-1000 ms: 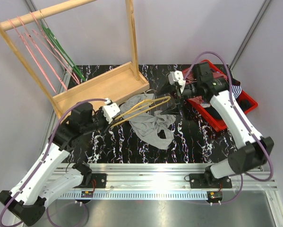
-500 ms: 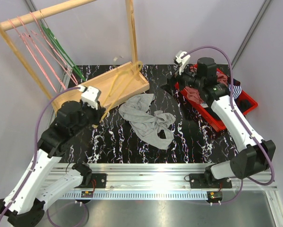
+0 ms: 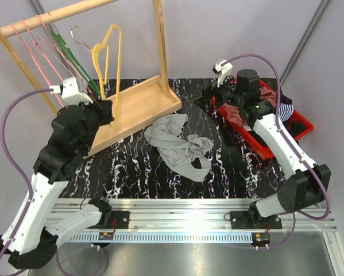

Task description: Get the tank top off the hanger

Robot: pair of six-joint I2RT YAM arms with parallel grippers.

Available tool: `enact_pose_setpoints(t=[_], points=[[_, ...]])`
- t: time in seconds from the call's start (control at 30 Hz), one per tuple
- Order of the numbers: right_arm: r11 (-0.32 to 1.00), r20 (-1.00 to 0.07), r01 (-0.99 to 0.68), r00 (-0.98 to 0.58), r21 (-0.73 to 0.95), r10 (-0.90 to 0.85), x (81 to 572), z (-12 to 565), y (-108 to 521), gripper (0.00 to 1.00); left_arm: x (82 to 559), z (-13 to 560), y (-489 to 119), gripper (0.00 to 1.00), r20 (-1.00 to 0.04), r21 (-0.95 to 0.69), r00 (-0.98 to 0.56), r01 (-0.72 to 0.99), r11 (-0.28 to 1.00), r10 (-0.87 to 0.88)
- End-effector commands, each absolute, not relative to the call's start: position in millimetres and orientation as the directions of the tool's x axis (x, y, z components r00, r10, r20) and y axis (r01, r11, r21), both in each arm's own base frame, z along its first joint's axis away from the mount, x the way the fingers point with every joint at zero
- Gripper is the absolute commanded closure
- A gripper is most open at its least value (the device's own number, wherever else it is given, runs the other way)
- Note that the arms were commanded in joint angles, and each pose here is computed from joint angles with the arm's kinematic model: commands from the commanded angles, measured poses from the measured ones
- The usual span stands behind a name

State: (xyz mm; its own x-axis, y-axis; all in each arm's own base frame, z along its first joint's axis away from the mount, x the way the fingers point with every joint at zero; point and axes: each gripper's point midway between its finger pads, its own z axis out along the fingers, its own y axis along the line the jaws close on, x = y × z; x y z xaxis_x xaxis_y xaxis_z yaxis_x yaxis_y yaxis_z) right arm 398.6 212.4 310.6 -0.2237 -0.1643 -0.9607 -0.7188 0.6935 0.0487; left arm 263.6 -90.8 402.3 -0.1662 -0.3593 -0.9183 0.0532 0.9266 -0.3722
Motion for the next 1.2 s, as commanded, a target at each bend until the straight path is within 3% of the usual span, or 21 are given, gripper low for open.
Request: enact_pose_setpoints(t=[0.0, 0.37, 0.77, 1.17], points=[[0.714, -0.971, -0.698, -0.202, 0.053, -0.126, 405, 319, 211, 0.0, 278, 469, -81, 1.0, -0.838, -0.545, 0.022, 0.015, 0.838, -0.545], [0.714, -0.976, -0.698, -0.19, 0.057, -0.107, 404, 326, 212, 0.0, 323, 485, -65, 1.0, -0.812, -0.583, 0.099, -0.141, 0.8, -0.575], [0.69, -0.98, -0.721, -0.18, 0.072, -0.086, 401, 334, 218, 0.0, 380, 494, -48, 1.0, -0.804, -0.594, 0.161, -0.173, 0.786, -0.573], [0.676, -0.977, -0.73, -0.2, 0.1, -0.072, 393, 329, 219, 0.0, 418, 462, -48, 1.0, -0.816, -0.573, 0.071, -0.23, 0.787, -0.573]])
